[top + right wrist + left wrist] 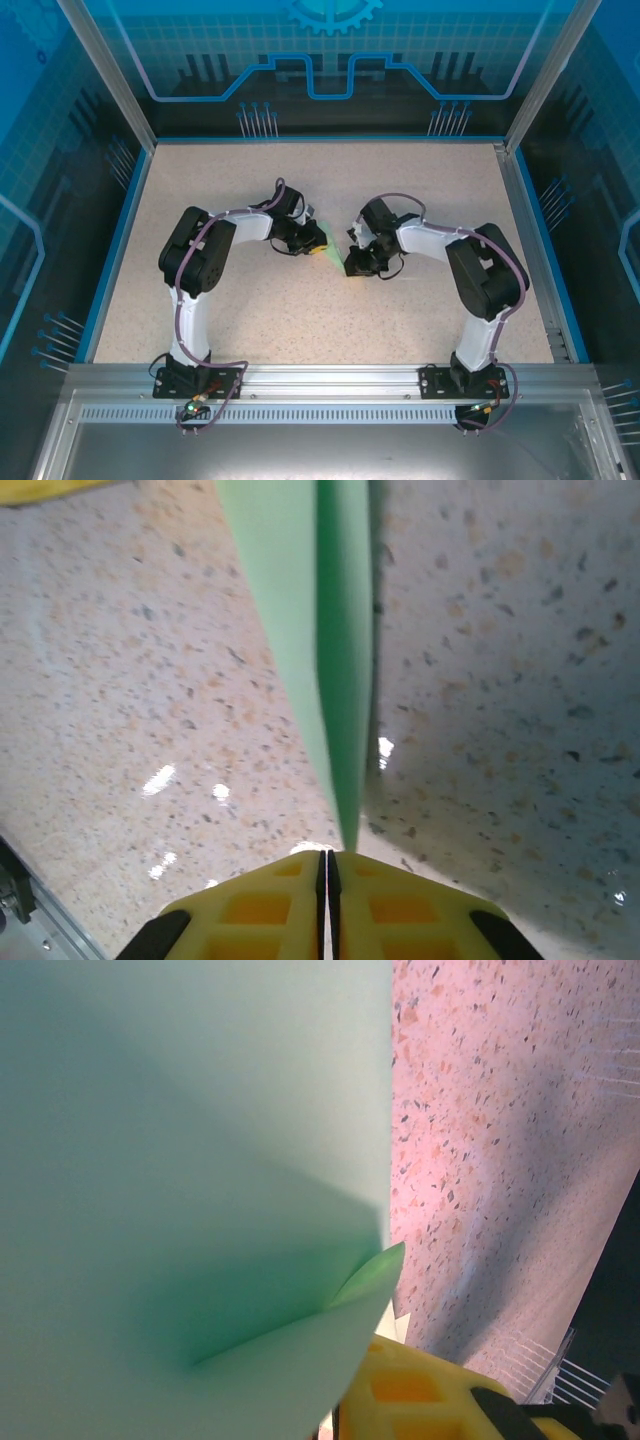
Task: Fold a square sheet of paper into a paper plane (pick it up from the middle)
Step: Fold the wing for the fifth time at the center of the table.
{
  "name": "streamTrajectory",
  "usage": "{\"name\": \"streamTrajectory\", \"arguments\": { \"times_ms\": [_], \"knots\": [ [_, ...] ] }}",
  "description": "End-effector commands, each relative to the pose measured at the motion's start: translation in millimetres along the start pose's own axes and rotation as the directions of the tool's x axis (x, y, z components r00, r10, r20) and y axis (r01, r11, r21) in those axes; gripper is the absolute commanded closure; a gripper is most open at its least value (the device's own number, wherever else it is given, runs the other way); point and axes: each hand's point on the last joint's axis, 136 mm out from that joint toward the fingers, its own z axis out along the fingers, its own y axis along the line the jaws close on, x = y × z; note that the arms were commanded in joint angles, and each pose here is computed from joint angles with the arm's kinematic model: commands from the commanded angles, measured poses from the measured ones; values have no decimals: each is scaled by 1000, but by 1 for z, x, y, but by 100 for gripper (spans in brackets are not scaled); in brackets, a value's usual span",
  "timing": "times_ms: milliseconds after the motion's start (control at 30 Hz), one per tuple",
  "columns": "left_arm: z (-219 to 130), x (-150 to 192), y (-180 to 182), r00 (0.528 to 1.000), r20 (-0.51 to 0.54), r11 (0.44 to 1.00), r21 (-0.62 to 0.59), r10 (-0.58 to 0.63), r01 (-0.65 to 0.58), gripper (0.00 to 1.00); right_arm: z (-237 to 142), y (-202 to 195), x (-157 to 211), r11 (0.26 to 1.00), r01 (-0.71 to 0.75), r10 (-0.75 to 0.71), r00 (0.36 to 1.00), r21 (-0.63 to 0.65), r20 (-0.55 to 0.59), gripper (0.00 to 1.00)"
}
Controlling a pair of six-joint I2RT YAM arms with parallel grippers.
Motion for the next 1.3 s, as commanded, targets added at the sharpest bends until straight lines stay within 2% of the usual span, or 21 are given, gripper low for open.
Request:
{"name": "streamTrajectory", "arguments": {
  "times_ms": [0, 333, 600, 800, 933, 1067, 1267],
  "knots": [
    [9, 4, 27, 999, -17, 995, -91, -36, 34, 86, -10, 24, -20, 998, 29, -27, 999, -49, 46, 88],
    [8, 4, 23, 999, -25, 996, -82, -33, 31, 86, 27, 25, -42, 999, 25, -25, 1000, -34, -1, 89],
    [8, 3, 23, 999, -24, 996, -87, -34, 32, 86, 37, -5, -27, 997, -20, 23, 998, 73, -51, 90],
    [8, 1, 20, 999, -24, 997, -80, -26, 24, 86, 45, -24, -10, 994, -64, 73, 993, 89, -91, 90],
    [1, -4, -2, 999, -16, 999, -14, 43, -43, 85, 50, -31, -4, 992, -86, 95, 989, 89, -111, 91],
    [-9, -11, -15, 990, 9, 990, -1, 144, -144, 85, 53, -36, 1, 990, -105, 116, 985, 94, -125, 91],
    [-26, -16, -37, 974, 33, 971, 72, 226, -228, 84, 54, -39, 4, 989, -113, 126, 983, 94, -136, 91]
  ]
}}
